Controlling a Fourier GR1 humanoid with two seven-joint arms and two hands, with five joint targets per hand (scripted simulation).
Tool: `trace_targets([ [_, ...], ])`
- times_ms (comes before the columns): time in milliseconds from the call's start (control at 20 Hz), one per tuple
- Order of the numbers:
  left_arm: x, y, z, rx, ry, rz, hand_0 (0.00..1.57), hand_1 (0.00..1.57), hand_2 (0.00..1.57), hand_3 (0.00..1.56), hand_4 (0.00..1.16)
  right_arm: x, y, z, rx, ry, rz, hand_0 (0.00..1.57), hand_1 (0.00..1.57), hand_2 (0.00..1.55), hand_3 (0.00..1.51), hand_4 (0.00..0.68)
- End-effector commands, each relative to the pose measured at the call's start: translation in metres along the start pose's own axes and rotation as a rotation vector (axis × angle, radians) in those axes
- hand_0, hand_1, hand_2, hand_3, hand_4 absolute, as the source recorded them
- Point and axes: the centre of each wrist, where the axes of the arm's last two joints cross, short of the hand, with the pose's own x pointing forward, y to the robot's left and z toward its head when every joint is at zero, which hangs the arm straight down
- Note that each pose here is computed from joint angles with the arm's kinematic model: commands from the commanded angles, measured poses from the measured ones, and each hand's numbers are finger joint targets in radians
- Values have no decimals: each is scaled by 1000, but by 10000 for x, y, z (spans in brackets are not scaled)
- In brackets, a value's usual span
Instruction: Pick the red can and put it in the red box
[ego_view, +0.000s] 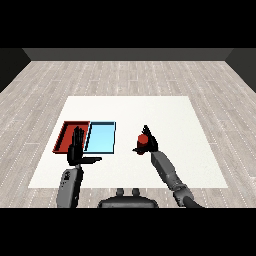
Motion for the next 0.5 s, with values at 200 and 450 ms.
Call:
trace_targets([
  [200,115,-32,-77,2,1,14,0,0,0,0,0,-23,109,-49,-128,39,65,510,510,670,430,0],
  [450,-22,-73,-77,7,-2,-1,0,0,0,0,0,-139,96,-46,-177,34,194,1452,1452,1456,1418,612],
])
